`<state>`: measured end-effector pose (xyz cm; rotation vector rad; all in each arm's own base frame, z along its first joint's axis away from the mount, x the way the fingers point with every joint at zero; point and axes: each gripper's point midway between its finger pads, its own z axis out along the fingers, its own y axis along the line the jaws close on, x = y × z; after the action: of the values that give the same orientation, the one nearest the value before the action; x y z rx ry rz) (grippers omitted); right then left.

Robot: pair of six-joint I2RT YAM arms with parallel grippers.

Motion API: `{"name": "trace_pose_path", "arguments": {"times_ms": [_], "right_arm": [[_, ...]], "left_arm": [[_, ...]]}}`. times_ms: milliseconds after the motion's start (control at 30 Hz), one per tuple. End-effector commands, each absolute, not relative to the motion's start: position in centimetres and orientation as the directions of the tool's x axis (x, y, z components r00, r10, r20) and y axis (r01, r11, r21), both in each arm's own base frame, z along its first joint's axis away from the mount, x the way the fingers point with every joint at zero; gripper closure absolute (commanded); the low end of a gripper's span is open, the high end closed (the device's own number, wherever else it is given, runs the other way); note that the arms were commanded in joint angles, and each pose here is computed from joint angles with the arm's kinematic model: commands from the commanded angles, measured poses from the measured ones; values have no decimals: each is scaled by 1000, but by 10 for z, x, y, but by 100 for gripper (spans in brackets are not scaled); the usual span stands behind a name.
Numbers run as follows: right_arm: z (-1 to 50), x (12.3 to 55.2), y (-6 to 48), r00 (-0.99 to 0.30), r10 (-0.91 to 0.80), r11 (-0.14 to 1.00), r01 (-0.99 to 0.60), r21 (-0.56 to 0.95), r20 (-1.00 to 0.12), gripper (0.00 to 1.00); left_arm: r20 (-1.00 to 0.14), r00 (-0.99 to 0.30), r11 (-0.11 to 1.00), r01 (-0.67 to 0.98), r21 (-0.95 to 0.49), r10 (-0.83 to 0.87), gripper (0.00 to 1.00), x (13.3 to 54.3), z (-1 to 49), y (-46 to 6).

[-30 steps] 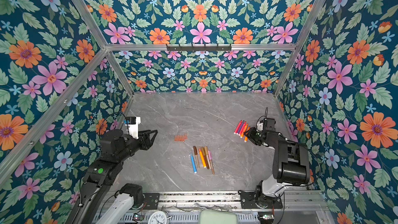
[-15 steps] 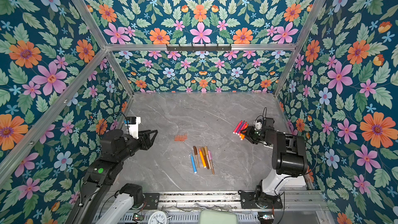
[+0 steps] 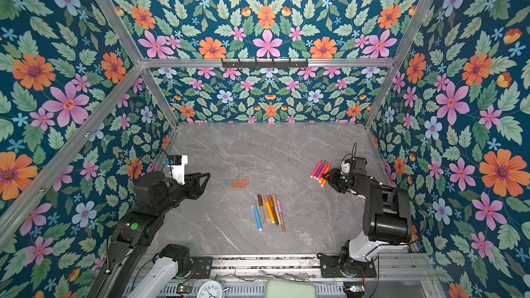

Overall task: Remove pen caps from pens
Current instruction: Place the pen at the middle-right of the table, then pick up the pen from the bottom-center of the table.

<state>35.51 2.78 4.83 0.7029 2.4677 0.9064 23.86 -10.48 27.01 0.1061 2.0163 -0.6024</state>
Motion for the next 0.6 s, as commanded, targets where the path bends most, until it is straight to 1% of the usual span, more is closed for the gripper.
{"name": "trace_pose_path", "arguments": {"times_ms": [0,100,200,233,267,300,367,400,467,567], "right_arm": [[52,349,28,-788,577,674,312,669,-215,49],[72,344,44,-799,557,667,268,695,-226,49],[108,335,85,-825,516,633,185,752,-231,48],[124,332,101,-831,507,614,160,773,-230,46],[141,329,116,-836,499,593,137,793,-229,43],[163,324,135,-841,486,572,101,814,-238,35],[204,311,168,-839,474,557,50,829,-268,4],[227,301,181,-826,479,563,30,826,-296,1],[261,280,195,-785,522,595,55,802,-334,1],[310,247,217,-752,557,569,36,822,-353,1]], "left_arm": [[-855,-489,875,321,-361,-173,51,241,275,-104],[-854,-490,877,318,-360,-172,50,242,274,-104],[-850,-499,879,312,-360,-171,51,244,271,-104],[-846,-505,879,311,-361,-169,51,245,270,-104],[-843,-512,880,309,-361,-167,51,245,268,-104],[-840,-517,880,308,-361,-164,51,246,267,-105],[-835,-527,879,310,-362,-159,51,247,264,-106],[-833,-530,879,309,-364,-159,51,247,264,-106],[-832,-532,881,303,-362,-159,51,248,262,-105],[-829,-537,886,293,-359,-159,51,250,260,-104]]}}
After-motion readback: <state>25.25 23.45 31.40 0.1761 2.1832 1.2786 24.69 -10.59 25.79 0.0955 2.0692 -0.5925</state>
